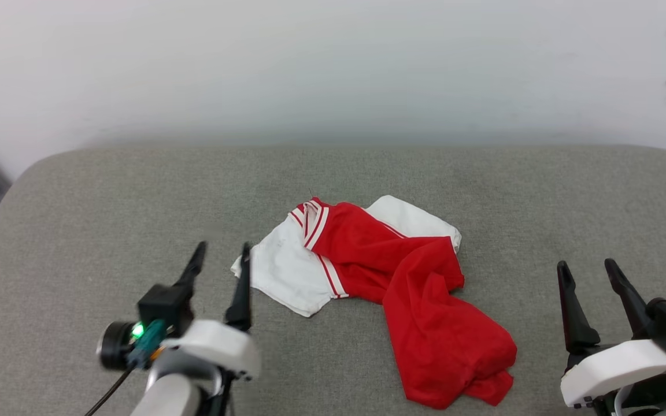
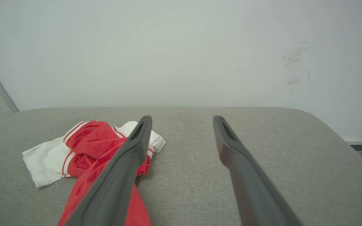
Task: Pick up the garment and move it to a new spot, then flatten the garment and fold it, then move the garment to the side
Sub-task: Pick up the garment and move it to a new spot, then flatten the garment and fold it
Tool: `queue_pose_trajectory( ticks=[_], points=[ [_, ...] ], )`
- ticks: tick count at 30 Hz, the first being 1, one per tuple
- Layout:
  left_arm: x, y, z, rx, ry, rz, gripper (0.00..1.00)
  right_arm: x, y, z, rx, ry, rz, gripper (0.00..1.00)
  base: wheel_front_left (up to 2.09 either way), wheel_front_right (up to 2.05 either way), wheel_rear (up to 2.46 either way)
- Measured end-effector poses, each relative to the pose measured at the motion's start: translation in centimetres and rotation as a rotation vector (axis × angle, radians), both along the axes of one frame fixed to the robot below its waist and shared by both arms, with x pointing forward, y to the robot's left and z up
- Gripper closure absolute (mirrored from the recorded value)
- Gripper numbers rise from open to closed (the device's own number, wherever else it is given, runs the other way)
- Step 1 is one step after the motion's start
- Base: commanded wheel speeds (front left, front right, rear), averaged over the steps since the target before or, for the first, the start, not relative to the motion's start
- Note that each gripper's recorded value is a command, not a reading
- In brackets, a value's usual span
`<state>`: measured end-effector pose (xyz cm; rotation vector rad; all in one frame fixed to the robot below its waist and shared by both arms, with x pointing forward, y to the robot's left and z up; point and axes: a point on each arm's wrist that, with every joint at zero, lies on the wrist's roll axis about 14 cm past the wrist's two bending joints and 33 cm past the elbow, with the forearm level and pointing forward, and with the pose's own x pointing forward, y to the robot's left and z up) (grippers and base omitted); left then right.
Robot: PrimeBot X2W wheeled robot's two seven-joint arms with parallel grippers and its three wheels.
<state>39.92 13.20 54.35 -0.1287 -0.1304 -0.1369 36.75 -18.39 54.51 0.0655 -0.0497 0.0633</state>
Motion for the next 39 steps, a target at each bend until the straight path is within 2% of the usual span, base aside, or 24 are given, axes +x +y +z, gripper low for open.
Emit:
queue_pose_trajectory(
  ticks=[5,20,26,31,35,39],
  points=[
    [-1.6,2.1,-1.3,0.042,0.037,0.035,0.0,-0.6,0.0,-0.2,0.005,0.009,0.001,0.0,0.0,0.0,0.0],
    [-2.0,1.5,-0.8,0.053,0.04,0.016,0.0,-1.2,-0.7,-1.6,0.02,0.058,-0.019,0.0,0.0,0.0,0.0],
    [-1.9,1.5,-0.8,0.036,0.042,0.022,0.0,-0.2,-1.7,-4.6,0.1,0.216,-0.045,0.0,0.0,0.0,0.0],
    [-0.8,1.4,-0.7,0.035,0.036,0.021,0.0,3.6,-1.7,-6.0,0.137,0.355,-0.032,0.0,0.0,0.0,0.0],
    [0.2,1.0,-1.1,0.032,0.039,0.013,0.0,7.4,-0.6,-7.0,0.134,0.478,0.032,0.0,0.0,0.0,0.0],
    [1.4,0.6,-1.7,0.029,0.049,0.001,0.0,10.1,2.1,-9.1,0.075,0.635,0.139,0.0,0.0,0.0,0.0]
  ],
)
